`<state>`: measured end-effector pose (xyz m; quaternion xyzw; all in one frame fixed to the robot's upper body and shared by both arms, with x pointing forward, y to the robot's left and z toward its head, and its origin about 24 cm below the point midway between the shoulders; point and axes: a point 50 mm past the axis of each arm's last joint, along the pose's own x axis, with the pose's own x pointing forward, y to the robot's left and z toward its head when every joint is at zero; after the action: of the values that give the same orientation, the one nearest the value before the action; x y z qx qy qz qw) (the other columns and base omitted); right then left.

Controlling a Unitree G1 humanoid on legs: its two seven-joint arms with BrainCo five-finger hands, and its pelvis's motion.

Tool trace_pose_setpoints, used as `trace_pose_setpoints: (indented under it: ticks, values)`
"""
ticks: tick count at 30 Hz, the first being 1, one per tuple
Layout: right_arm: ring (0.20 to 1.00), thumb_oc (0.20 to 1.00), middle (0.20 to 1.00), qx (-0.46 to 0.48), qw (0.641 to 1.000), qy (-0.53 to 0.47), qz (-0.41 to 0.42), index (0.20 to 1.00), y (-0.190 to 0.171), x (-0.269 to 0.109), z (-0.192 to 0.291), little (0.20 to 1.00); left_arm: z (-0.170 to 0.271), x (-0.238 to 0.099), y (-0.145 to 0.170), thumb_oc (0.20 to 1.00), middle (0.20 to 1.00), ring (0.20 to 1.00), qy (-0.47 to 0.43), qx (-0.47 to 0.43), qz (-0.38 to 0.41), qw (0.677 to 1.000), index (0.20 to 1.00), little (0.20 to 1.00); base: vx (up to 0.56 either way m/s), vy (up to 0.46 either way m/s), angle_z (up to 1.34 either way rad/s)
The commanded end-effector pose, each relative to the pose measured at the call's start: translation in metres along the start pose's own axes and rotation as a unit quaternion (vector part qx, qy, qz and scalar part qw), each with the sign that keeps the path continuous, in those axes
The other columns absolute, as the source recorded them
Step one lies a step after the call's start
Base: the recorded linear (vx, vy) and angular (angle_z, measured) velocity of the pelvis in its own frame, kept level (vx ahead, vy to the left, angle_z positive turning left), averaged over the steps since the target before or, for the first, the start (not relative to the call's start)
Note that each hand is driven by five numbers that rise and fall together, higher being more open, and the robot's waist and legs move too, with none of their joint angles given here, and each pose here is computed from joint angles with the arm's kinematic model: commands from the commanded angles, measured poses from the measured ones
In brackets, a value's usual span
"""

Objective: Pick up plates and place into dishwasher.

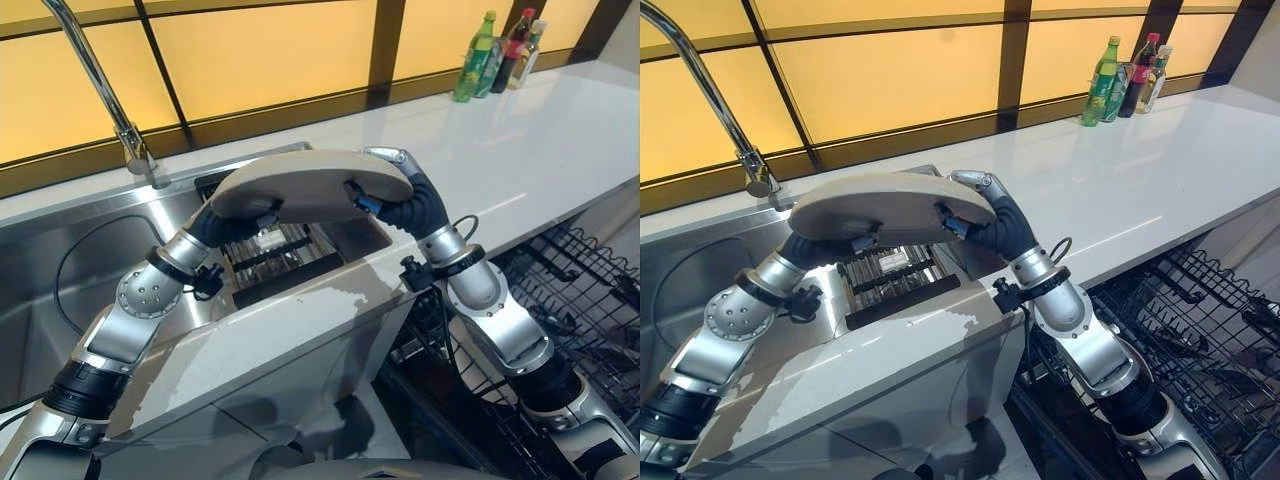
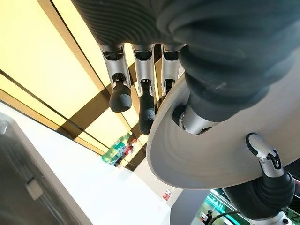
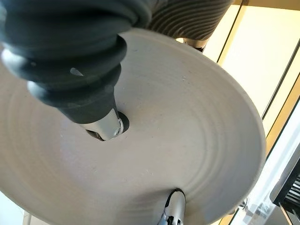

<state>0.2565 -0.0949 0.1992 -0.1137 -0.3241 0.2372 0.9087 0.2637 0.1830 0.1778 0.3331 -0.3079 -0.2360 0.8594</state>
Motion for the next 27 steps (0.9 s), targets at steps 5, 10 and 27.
trace_pose_setpoints:
  ticks: [5,10,27]
  values:
    - [0.200,0.200,0.200,0.032,0.994,-0.098,0.037,0.200,0.022,0.015,0.032,0.200,0.018,0.027,-0.014,0.200,0.200,0.200,-0.073,-0.003,-0.032,0.997,0.200,0.200,0.00,0.000,0.00]
    - [0.200,0.200,0.200,0.006,0.996,-0.087,0.017,0.200,0.015,0.012,0.027,0.200,0.005,0.023,-0.012,0.200,0.200,0.200,-0.027,-0.053,-0.010,0.998,0.200,0.200,0.00,0.000,0.00]
    - [0.200,0.200,0.200,-0.133,0.980,0.045,-0.141,0.200,-0.073,-0.046,-0.003,0.200,-0.027,-0.057,0.078,1.000,1.000,1.000,0.095,-0.016,0.402,0.911,1.000,1.000,0.02,0.008,-0.10]
